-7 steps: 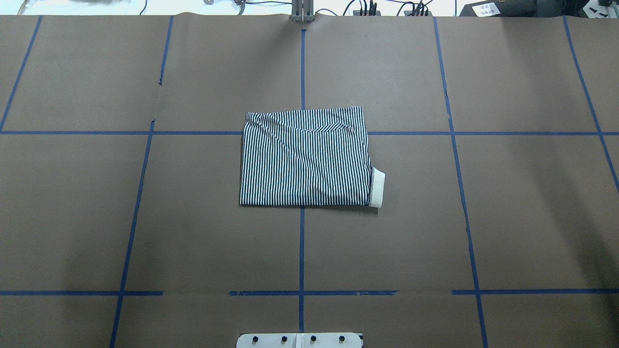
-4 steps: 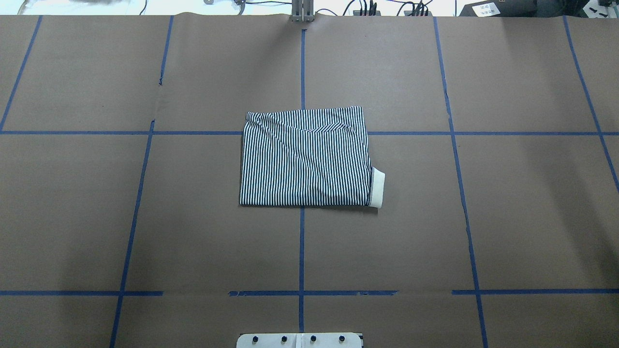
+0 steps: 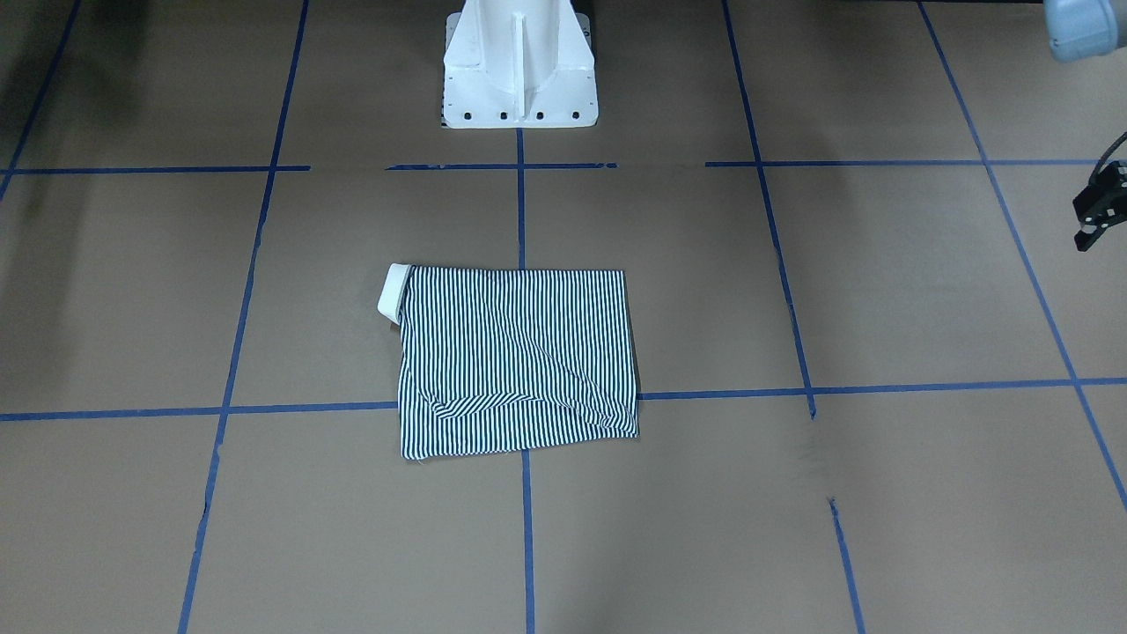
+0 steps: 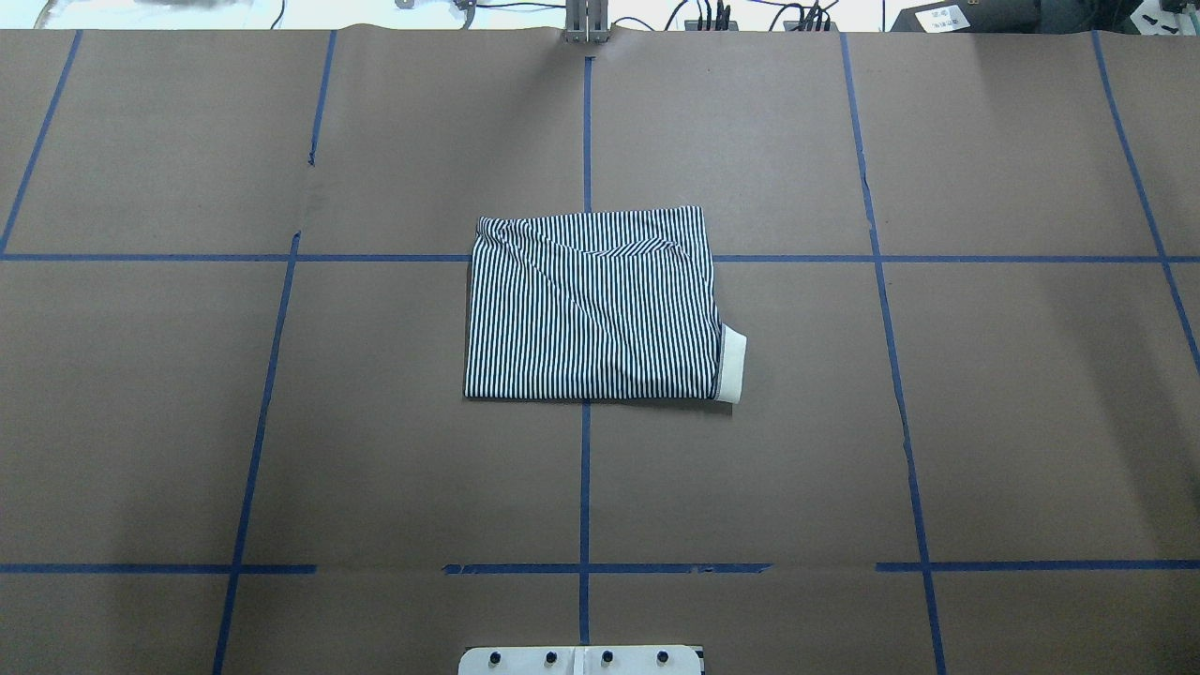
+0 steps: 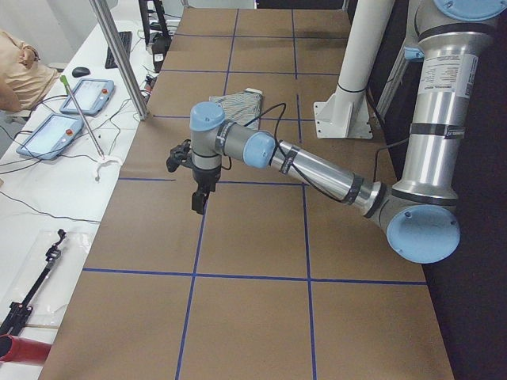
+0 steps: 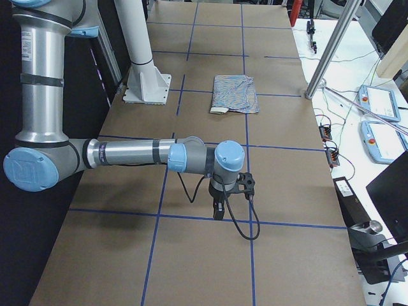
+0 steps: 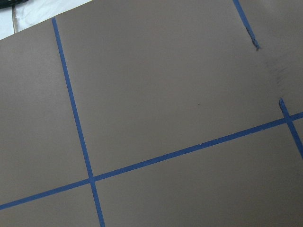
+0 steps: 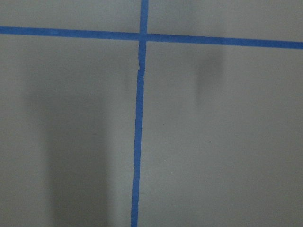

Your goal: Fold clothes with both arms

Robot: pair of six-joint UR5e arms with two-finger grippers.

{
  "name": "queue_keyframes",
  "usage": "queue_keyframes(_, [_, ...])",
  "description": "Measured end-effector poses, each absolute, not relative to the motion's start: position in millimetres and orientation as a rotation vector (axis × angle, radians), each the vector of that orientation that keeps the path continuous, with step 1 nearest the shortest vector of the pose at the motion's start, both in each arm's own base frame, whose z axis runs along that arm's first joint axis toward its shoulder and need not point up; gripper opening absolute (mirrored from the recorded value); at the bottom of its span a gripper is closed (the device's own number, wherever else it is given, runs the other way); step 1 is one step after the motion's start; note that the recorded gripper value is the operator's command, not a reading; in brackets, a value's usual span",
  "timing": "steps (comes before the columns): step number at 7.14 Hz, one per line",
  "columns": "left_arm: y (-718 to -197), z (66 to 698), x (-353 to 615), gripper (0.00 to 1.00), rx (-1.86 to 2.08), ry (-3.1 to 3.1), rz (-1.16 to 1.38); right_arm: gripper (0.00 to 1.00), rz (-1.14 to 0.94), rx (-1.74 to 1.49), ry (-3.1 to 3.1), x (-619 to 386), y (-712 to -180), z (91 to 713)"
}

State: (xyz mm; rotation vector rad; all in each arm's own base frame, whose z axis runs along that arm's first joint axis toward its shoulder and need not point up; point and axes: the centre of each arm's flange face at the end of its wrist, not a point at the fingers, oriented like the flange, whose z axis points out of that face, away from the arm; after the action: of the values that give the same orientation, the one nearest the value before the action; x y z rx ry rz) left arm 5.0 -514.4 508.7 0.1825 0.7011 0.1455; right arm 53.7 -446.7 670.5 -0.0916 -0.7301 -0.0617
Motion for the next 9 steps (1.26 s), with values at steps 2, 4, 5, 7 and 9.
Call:
queue_keyframes(2, [-491,581,-41,1.0,0.118,0.775,0.111,1.0,-0.057,-0.102,-0.732,54,-446,689])
queue_keyframes(4, [-484,606,-50,1.0,0.096,0.795,0.099,1.0,-0.063,-0.095,-0.728,54,-446,690])
queue_keyframes(5, [-487,614,-48,1.0,0.105,0.796,0.107,1.0,-0.066,-0.098,-0.723,55,-442,693])
queue_keyframes(7, [-485,639,-46,1.0,0.107,0.796,0.116,1.0,-0.059,-0.107,-0.72,55,-436,696])
queue_keyframes(9, [-473,653,-47,1.0,0.089,0.801,0.11,1.0,-0.057,-0.109,-0.721,55,-434,697])
